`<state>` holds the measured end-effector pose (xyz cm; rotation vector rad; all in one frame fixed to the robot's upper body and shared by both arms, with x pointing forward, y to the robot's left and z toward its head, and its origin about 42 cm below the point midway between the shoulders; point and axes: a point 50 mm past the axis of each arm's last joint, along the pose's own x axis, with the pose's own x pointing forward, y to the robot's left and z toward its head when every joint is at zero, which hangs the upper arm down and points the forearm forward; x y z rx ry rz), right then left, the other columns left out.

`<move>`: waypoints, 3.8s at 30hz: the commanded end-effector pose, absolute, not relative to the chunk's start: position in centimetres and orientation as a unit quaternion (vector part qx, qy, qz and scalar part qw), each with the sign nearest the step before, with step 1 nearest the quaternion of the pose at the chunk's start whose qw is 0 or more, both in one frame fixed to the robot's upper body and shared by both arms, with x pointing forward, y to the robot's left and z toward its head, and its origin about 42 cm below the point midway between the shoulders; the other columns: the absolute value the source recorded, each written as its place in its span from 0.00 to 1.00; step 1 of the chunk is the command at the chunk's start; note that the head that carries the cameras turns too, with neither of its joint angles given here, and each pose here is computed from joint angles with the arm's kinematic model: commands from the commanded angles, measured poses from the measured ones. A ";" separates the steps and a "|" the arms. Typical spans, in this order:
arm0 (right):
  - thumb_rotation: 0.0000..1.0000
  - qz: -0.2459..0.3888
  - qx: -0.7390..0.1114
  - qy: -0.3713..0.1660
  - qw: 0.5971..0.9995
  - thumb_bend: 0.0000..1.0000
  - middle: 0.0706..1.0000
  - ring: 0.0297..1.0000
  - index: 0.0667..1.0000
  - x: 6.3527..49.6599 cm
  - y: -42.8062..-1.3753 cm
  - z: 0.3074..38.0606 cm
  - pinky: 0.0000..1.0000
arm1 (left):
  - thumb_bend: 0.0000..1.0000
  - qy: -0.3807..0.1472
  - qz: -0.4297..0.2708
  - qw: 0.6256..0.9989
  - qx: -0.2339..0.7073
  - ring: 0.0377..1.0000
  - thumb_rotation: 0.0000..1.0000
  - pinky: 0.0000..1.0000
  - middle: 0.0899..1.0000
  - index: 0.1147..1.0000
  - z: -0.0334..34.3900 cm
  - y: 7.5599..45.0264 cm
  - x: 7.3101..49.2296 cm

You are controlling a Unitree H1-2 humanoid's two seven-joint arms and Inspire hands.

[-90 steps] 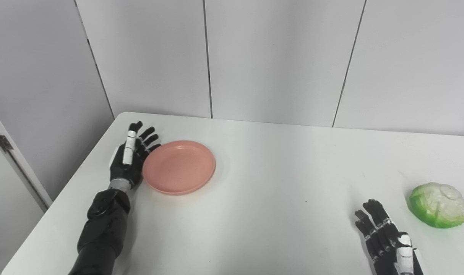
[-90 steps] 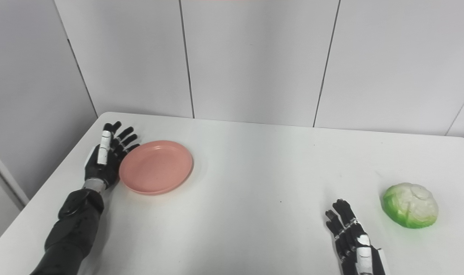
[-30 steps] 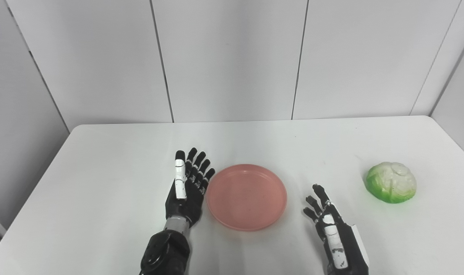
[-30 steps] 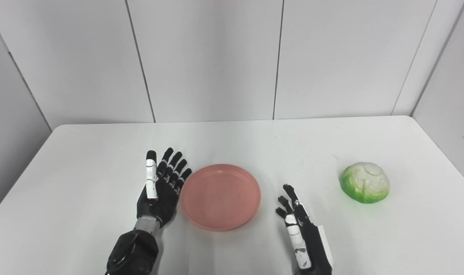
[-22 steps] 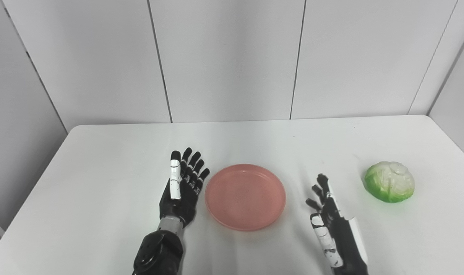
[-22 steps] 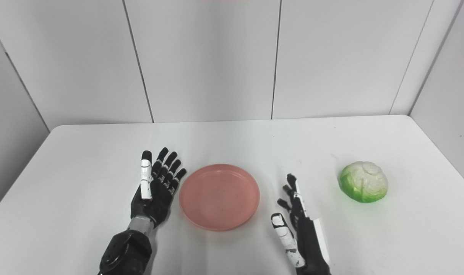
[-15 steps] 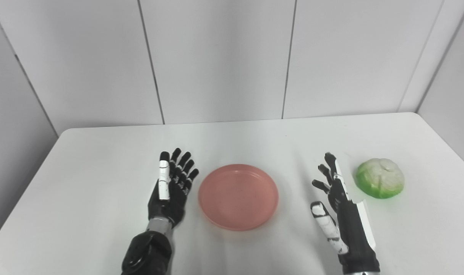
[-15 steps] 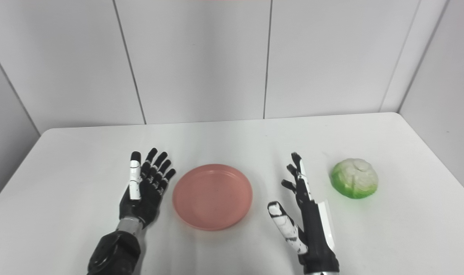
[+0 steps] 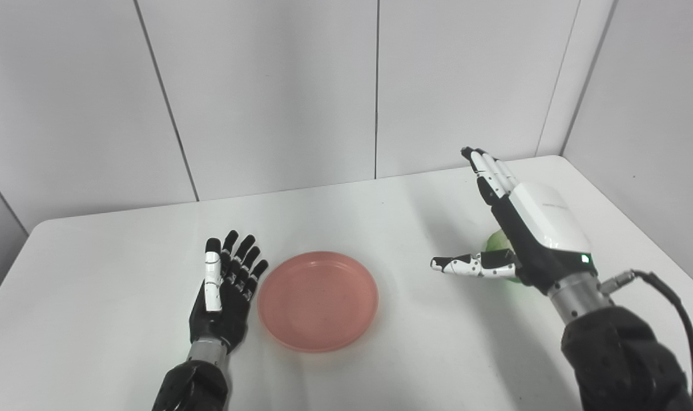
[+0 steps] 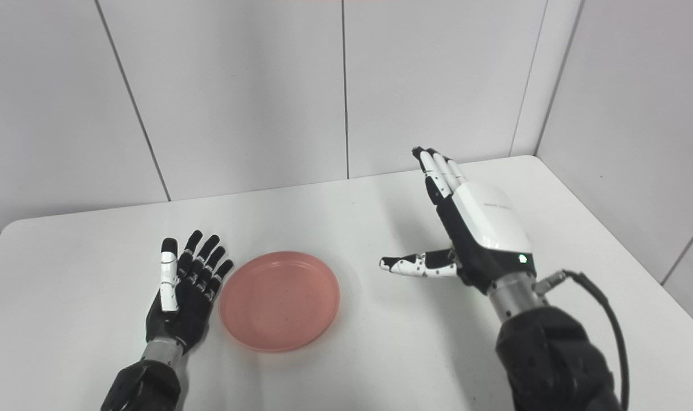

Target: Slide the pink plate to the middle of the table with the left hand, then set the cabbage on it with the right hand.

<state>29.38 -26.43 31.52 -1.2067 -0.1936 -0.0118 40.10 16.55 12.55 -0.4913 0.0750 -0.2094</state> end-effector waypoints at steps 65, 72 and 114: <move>0.50 0.085 -0.748 0.241 0.613 1.00 0.94 0.88 0.88 43.1 -34.3 31.6 0.67 | 0.86 0.083 -0.098 0.963 -0.238 0.99 0.83 0.96 0.98 0.99 10.8 17.0 39.4; 0.57 0.099 -0.747 0.242 0.611 1.00 0.93 0.85 0.89 43.1 -34.4 30.7 0.65 | 0.88 0.086 -0.093 0.963 -0.238 0.99 0.82 0.94 0.98 0.99 10.8 17.1 39.4; 0.04 0.121 -0.758 0.245 0.593 0.85 0.64 0.47 0.68 43.7 -35.6 27.3 0.35 | 0.89 0.089 -0.093 0.964 -0.234 0.98 0.81 0.93 0.98 0.99 11.4 17.1 39.6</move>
